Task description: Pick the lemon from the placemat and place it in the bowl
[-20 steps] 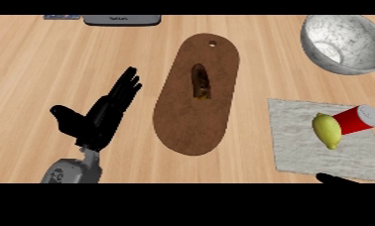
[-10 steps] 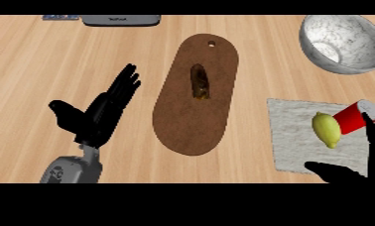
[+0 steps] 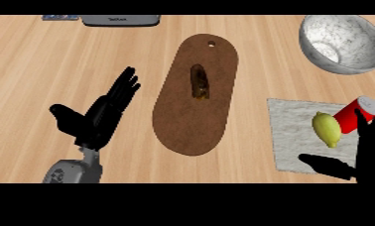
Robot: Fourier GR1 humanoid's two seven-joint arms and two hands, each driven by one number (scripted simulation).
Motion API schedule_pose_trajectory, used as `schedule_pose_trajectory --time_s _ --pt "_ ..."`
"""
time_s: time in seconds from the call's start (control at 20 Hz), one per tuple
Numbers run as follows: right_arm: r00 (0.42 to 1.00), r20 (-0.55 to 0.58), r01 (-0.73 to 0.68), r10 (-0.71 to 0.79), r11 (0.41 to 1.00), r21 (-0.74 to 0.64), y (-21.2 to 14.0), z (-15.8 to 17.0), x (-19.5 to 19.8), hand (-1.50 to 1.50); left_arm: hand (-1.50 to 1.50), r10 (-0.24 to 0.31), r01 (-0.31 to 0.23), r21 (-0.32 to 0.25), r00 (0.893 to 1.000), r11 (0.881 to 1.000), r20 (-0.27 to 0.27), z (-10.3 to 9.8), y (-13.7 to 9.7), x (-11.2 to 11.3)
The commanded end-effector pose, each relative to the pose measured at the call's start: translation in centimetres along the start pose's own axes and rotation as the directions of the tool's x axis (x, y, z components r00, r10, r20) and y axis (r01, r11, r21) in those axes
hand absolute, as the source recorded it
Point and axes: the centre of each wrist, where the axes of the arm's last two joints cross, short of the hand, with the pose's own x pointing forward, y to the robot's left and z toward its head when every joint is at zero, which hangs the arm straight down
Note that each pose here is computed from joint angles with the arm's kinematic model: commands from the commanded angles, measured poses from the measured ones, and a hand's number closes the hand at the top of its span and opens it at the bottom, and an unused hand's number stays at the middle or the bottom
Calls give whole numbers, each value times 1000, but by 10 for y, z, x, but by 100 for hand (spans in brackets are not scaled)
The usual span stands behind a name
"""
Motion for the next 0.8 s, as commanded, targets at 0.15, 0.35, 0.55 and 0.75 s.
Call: schedule_pose_trajectory --time_s 0.15,0.35,0.55,0.75 --pt "1000 -24 12 -12 1000 -7 -7 -9 -20 -150 0 -1 1 4 1000 1000 6 4 6 -15" --pt "1000 -27 -15 15 1000 -9 27 -18 -11 -150 0 -12 12 2 1000 1000 -4 0 -5 15" --pt "999 -38 33 -34 999 -29 28 -51 -21 -150 0 -5 5 -4 1000 1000 0 5 -9 7" --pt "1000 -15 18 -18 1000 -10 44 -29 -2 -150 0 1 -2 -18 1000 1000 -12 13 0 4"
